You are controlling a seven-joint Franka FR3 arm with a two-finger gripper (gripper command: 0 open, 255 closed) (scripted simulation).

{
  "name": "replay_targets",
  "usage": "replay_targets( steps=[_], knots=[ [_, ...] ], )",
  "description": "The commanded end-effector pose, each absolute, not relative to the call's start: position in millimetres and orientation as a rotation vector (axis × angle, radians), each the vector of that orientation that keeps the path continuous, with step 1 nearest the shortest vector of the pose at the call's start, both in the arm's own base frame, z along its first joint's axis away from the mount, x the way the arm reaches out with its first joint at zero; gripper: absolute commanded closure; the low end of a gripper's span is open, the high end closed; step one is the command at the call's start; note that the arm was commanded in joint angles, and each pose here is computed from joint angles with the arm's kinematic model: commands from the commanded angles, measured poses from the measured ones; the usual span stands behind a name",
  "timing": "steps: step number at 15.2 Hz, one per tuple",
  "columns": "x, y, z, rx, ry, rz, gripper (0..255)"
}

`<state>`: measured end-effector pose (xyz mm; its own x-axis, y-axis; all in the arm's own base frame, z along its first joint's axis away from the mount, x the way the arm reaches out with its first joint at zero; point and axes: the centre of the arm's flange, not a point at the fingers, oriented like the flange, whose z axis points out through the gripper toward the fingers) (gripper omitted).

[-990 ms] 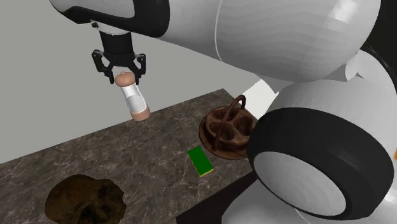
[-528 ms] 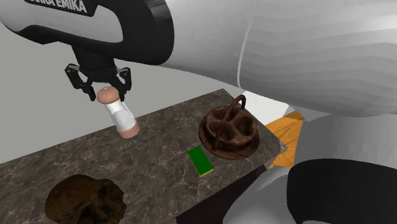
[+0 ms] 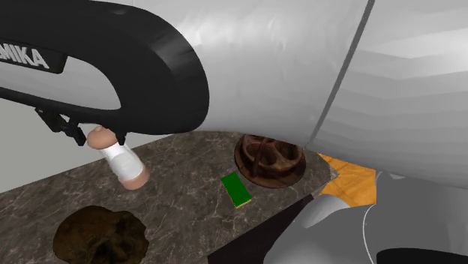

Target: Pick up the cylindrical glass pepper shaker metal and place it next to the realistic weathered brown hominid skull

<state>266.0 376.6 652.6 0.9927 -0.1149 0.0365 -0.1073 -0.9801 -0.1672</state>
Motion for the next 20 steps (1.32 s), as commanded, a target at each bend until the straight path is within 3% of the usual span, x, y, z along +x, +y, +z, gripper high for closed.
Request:
replay_targets(
  steps=[1,20],
  knots=[
    [264.1,379.3,642.1,-2.97,0.168,-0.069,255],
    [264.1,379.3,541.8,-2.97,0.168,-0.069,255]
  ],
)
